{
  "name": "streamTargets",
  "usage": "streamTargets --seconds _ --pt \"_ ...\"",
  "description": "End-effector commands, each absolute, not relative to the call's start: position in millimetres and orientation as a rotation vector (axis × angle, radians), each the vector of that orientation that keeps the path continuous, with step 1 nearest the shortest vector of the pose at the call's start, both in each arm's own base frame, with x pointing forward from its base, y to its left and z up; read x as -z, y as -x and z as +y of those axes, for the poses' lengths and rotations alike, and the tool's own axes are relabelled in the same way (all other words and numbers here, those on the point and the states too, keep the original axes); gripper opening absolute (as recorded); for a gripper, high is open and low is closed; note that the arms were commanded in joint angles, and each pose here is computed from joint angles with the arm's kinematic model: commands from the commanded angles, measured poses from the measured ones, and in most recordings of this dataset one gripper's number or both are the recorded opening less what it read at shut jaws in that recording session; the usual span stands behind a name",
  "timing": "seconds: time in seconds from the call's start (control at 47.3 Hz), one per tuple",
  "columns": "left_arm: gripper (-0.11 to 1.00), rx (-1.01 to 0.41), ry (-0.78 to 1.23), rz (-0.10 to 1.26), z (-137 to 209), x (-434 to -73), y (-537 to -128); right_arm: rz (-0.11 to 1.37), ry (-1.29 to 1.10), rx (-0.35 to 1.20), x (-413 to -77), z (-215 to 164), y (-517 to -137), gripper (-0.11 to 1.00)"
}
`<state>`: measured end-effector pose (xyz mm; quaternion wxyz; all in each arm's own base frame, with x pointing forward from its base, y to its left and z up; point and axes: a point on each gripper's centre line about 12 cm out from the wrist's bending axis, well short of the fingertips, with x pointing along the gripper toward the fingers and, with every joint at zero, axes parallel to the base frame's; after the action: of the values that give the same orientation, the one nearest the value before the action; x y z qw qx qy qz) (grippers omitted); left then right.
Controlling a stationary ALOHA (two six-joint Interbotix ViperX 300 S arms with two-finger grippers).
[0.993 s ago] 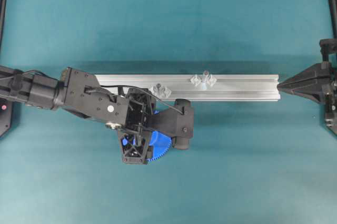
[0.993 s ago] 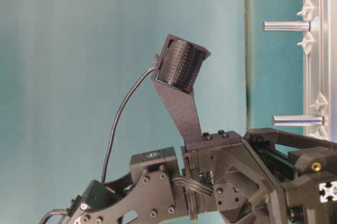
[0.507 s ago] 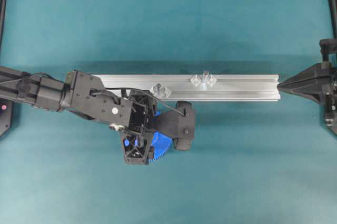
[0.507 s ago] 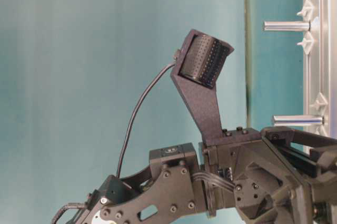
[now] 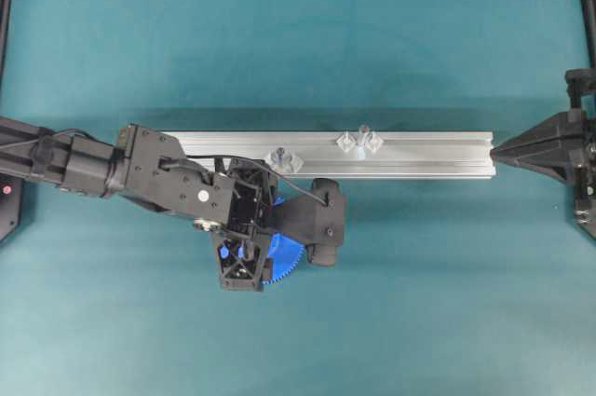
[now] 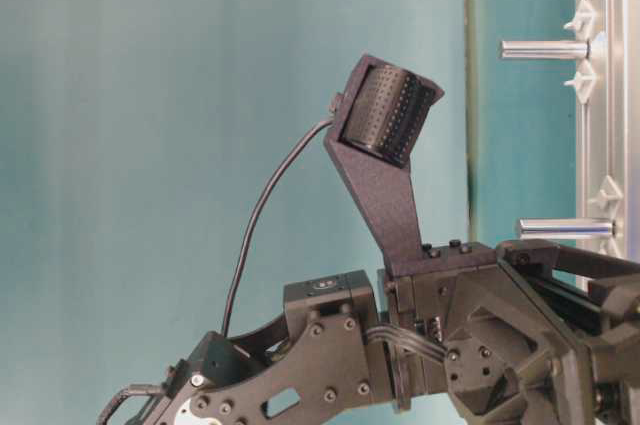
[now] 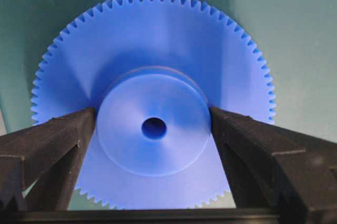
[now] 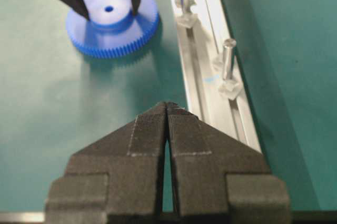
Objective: Find the location of the shaft and insert the large gear.
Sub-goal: 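Close the left gripper fingers around the blue gear's hub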
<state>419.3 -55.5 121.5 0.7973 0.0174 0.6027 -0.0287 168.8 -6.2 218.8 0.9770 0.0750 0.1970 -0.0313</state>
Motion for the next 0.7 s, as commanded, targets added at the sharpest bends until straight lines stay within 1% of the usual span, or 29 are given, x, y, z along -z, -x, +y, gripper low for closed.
streamTargets --seconds 0.0,0.127,0.676 --pt "0.89 0.063 -0.041 1.280 -55.6 -129.7 -421.9 0.386 -0.162 0.066 -222.4 -6.5 -170.5 0.00" --pt "0.70 0.060 -0.041 1.303 -55.1 -131.3 -418.6 0.386 -0.162 0.066 -222.8 -6.6 -170.8 0.00" --pt "0.70 0.064 -0.047 1.304 -55.0 -132.9 -418.3 0.384 -0.162 0.067 -223.0 -6.8 -170.6 0.00"
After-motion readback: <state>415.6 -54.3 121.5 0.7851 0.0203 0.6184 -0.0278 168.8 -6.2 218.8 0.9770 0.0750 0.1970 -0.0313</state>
